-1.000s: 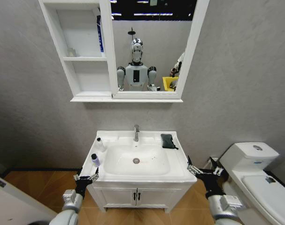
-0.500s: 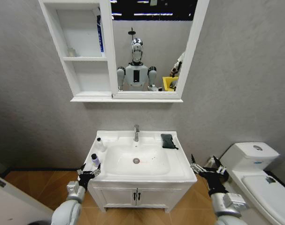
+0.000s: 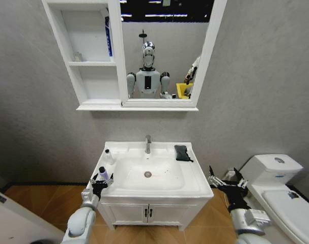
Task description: Move facial cleanser and shampoo from washbasin to cabinet, then wipe washbasin with towel.
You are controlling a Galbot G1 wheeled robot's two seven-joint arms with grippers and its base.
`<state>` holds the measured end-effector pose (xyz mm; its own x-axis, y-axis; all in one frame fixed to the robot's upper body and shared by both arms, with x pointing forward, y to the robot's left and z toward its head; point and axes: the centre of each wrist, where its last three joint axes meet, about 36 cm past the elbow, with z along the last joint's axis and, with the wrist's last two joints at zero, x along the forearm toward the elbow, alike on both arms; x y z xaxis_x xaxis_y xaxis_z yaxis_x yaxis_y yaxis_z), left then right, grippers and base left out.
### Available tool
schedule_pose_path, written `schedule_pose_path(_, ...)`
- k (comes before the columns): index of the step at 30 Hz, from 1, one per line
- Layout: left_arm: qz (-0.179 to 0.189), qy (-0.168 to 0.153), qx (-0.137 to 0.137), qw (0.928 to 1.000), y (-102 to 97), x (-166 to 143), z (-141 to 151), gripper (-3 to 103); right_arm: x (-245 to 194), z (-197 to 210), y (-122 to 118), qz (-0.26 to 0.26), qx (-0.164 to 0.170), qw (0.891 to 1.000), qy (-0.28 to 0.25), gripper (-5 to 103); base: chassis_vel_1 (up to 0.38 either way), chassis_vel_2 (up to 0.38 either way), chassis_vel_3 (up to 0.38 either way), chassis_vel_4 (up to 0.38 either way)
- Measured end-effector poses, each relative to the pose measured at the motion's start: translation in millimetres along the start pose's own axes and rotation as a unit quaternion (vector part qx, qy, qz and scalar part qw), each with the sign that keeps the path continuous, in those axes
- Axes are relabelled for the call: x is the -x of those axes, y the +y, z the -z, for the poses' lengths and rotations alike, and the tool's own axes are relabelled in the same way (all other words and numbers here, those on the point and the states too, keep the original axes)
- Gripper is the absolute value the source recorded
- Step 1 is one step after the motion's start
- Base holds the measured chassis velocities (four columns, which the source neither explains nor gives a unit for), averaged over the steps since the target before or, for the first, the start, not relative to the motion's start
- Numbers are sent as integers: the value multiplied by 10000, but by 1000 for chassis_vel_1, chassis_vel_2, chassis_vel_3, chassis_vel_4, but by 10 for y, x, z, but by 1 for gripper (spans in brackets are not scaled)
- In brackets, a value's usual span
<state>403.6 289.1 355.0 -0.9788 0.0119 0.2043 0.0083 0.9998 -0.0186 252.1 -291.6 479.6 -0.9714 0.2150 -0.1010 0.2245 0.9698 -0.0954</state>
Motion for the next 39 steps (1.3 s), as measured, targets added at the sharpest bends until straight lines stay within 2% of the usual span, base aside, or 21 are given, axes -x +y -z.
schedule_pose_path(4,35,-7,-5,10000,-10,57,-10,101,0,-8,-23,-34,-8,10000,1,100,0,0,0,0)
schedule_pose_path(7,66,-27,32,10000,-4,107,-23,97,1,-13,-42,-63,-6,10000,-2,100,0,0,0,0)
schedule_pose_path(8,83,-30,62,9999,2,119,-27,92,-1,-17,-49,-71,-6,10000,3,100,0,0,0,0)
schedule_pose_path(9,99,-31,76,9999,9,125,-34,81,-3,-27,-52,-77,-8,10000,7,100,0,0,0,0)
schedule_pose_path(12,106,-34,79,9999,14,125,-34,81,-3,-35,-54,-81,-7,10000,9,100,0,0,0,0)
schedule_pose_path(13,119,-34,83,9999,23,119,-37,70,-5,-45,-55,-84,-7,10000,20,100,0,0,0,0)
schedule_pose_path(14,127,-33,87,9999,29,111,-39,65,-5,-48,-55,-85,-7,10000,25,100,0,0,0,0)
schedule_pose_path(15,127,-33,87,9999,29,111,-39,65,-5,-48,-55,-85,-7,10000,25,100,0,0,0,0)
schedule_pose_path(16,135,-39,91,9999,36,105,-35,59,-4,-50,-54,-83,-6,10000,25,100,0,0,0,0)
schedule_pose_path(18,147,-53,95,9998,46,95,-27,59,1,-48,-50,-79,-7,10000,17,100,0,0,0,0)
schedule_pose_path(19,159,-70,99,9998,55,76,-18,48,9,-45,-44,-72,-7,10000,3,100,0,0,0,0)
schedule_pose_path(20,164,-87,106,9998,58,52,-6,43,17,-43,-40,-70,-6,10000,-8,100,0,0,0,0)
schedule_pose_path(24,187,-184,141,9996,48,-61,79,43,31,-47,-27,-62,-2,10000,-14,100,0,0,0,0)
schedule_pose_path(27,212,-382,160,9989,9,-209,283,43,34,-62,-13,-46,-3,10000,7,100,0,0,0,0)
schedule_pose_path(29,219,-568,172,9980,-31,-353,608,43,38,-79,7,-22,-5,10000,27,100,0,0,0,0)
schedule_pose_path(30,219,-568,172,9980,-31,-353,608,43,38,-79,7,-22,-5,10000,27,100,0,0,0,0)
schedule_pose_path(33,144,-806,205,9964,-30,-512,1215,43,49,-81,31,7,2,10000,21,100,0,0,0,0)
schedule_pose_path(34,144,-806,205,9964,-30,-512,1215,43,49,-81,31,7,2,10000,21,100,0,0,0,0)
schedule_pose_path(37,121,-798,294,9963,25,-712,1844,43,69,-71,47,3,19,10000,1,100,0,0,0,0)
schedule_pose_path(38,121,-798,294,9963,25,-712,1844,43,69,-71,47,3,19,10000,1,100,0,0,0,0)
schedule_pose_path(39,126,-799,295,9963,62,-785,2123,43,72,-70,49,-19,34,10000,-5,100,0,0,0,0)
